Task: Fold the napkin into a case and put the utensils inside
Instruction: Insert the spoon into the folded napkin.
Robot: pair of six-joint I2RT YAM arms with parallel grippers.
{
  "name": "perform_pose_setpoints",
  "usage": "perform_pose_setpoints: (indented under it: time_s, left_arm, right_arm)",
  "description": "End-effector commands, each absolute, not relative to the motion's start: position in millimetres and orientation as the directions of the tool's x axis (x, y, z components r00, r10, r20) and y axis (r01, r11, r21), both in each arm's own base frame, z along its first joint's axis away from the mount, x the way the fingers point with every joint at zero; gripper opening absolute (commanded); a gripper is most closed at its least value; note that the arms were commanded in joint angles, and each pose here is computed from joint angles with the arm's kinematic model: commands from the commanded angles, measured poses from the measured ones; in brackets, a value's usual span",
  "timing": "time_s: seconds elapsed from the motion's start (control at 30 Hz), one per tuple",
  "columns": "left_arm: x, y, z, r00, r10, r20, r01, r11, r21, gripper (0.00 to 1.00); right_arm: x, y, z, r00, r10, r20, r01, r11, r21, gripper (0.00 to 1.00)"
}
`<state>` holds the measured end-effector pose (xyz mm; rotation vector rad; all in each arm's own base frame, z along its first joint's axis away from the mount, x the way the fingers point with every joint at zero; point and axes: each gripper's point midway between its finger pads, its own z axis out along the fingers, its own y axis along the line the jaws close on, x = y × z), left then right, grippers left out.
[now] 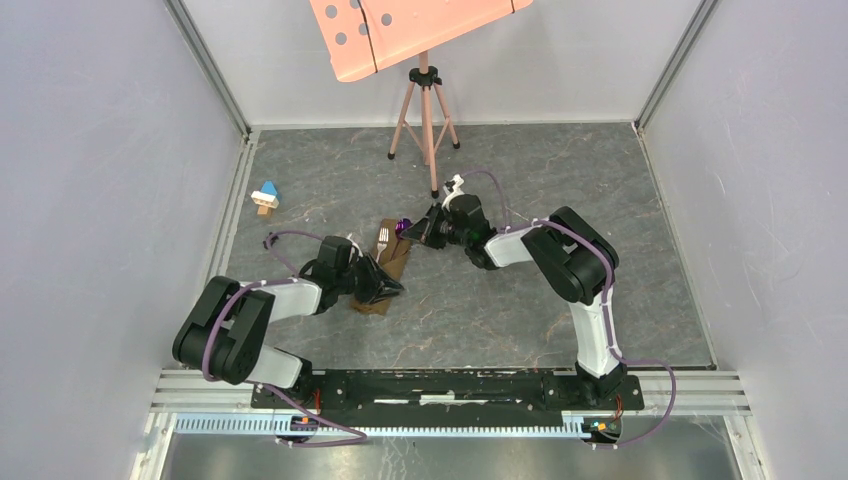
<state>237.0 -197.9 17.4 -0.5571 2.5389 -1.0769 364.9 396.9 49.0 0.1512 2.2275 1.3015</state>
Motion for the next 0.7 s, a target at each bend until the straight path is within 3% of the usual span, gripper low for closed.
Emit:
perform_pose_setpoints:
  time_s: [0.0, 0.2, 0.33, 0.5, 0.67]
  left_arm:
    - [263, -192, 34, -0.827, -0.507, -0.242, -0.185, 0.652, -0.735, 0.33]
    - [257, -200, 92, -0.836, -0.471, -0.283, -0.084, 0.619, -0.781, 0.53]
    - [235, -188, 115, -0.841, -0.472, -0.266, -0.113, 0.633, -0.766, 0.63]
    - [199, -172, 96, -0.811, -0.585, -0.027, -0.375, 0.554, -0.743, 0.68]
    - [174, -173, 71, -0.743, -0.653, 0.146, -0.537, 0.451, -0.713, 0.61]
  right_arm:
    - [333, 399, 18, -0.887, 0.259, -0.383, -0.196, 0.539, 0.819, 0.10]
    - [341, 398, 9, -0.883, 0.240, -0.403, -0.217, 0.551, 0.806, 0.19]
    - [345, 397, 10, -0.880, 0.234, -0.414, -0.235, 0.543, 0.806, 0.23]
    - [349, 402, 24, -0.871, 0.183, -0.456, -0.312, 0.511, 0.801, 0.33]
    - [354, 394, 31, -0.857, 0.188, -0.480, -0.335, 0.505, 0.795, 0.38]
